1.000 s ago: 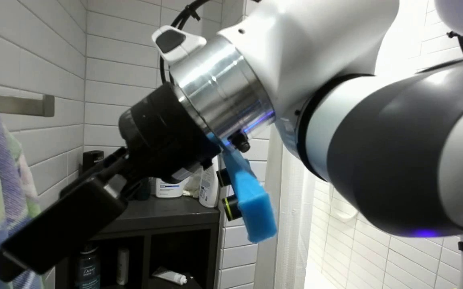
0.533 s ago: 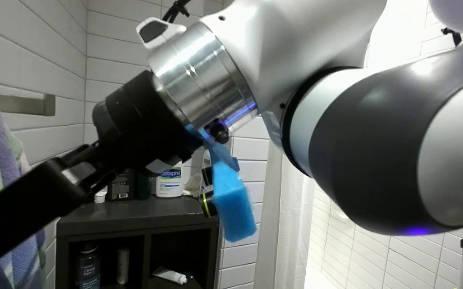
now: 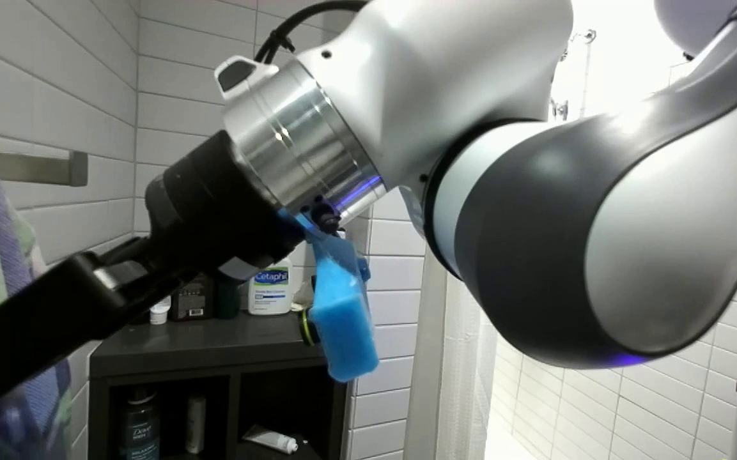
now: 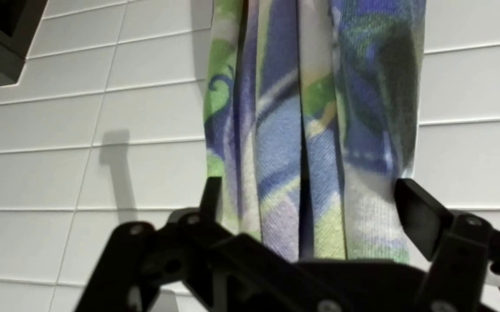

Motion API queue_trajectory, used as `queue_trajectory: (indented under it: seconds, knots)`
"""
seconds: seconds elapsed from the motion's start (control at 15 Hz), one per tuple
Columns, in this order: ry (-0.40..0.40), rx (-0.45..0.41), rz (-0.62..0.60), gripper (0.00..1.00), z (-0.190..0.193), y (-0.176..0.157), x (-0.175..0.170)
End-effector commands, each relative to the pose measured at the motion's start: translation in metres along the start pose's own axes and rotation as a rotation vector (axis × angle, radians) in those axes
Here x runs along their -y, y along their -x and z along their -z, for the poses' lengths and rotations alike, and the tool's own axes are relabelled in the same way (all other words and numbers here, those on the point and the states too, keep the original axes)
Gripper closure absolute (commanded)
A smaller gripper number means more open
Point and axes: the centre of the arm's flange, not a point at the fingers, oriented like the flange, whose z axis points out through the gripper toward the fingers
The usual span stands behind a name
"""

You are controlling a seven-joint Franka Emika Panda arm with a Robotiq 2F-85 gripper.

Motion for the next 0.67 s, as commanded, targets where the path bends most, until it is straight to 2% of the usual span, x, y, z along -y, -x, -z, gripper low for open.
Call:
queue_trajectory:
  seconds: [0.0, 0.2, 0.6]
  knots:
    - [-0.011, 0.035, -0.046, 0.00, -0.036, 0.012, 0.014]
    - [-0.043, 0.073, -0.070, 0.00, -0.041, 0.017, 0.025]
    - [-0.077, 0.054, -0.053, 0.00, -0.039, 0.011, 0.035]
